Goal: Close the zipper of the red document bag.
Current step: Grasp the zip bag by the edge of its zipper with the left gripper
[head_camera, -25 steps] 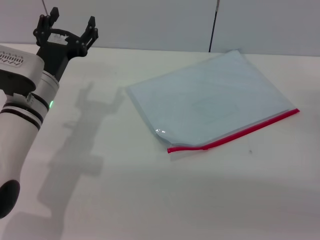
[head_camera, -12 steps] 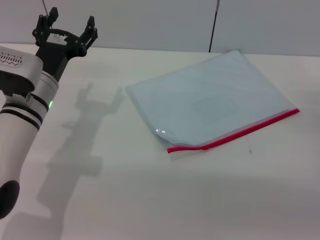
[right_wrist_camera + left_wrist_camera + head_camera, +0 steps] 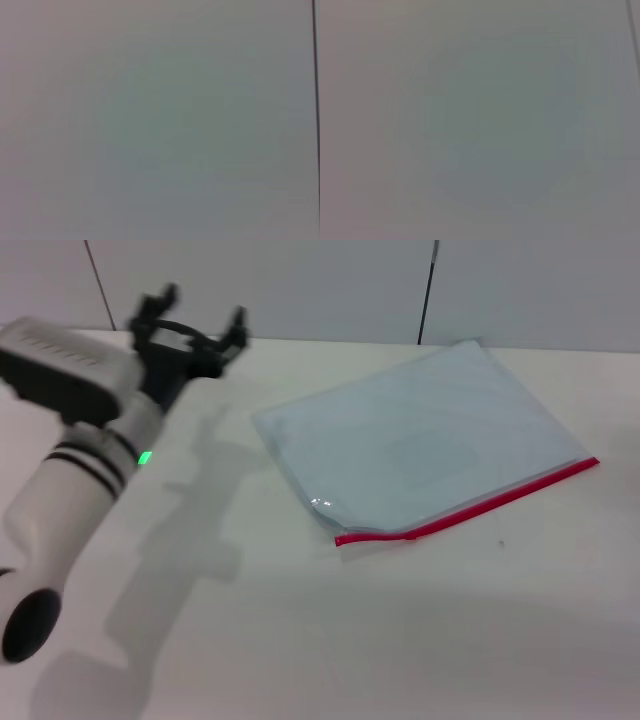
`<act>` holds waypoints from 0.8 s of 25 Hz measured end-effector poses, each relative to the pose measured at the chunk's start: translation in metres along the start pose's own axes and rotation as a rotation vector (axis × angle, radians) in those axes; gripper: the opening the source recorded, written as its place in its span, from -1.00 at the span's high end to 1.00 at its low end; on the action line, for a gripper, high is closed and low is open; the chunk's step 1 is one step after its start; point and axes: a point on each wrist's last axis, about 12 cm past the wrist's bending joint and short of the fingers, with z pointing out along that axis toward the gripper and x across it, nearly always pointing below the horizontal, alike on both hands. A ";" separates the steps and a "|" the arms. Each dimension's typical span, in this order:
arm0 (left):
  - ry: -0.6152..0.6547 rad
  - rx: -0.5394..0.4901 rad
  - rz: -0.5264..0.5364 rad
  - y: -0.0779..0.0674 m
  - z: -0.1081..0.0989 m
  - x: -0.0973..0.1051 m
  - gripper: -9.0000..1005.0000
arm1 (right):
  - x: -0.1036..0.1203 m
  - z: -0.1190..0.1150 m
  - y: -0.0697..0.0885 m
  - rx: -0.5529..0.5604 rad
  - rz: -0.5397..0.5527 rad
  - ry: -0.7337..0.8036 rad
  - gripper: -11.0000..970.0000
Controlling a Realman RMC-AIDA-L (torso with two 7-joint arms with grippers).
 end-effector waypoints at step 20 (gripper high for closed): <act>0.519 0.495 0.424 -0.076 0.015 -0.079 -0.77 | 0.001 0.000 -0.003 0.009 -0.003 0.011 -0.09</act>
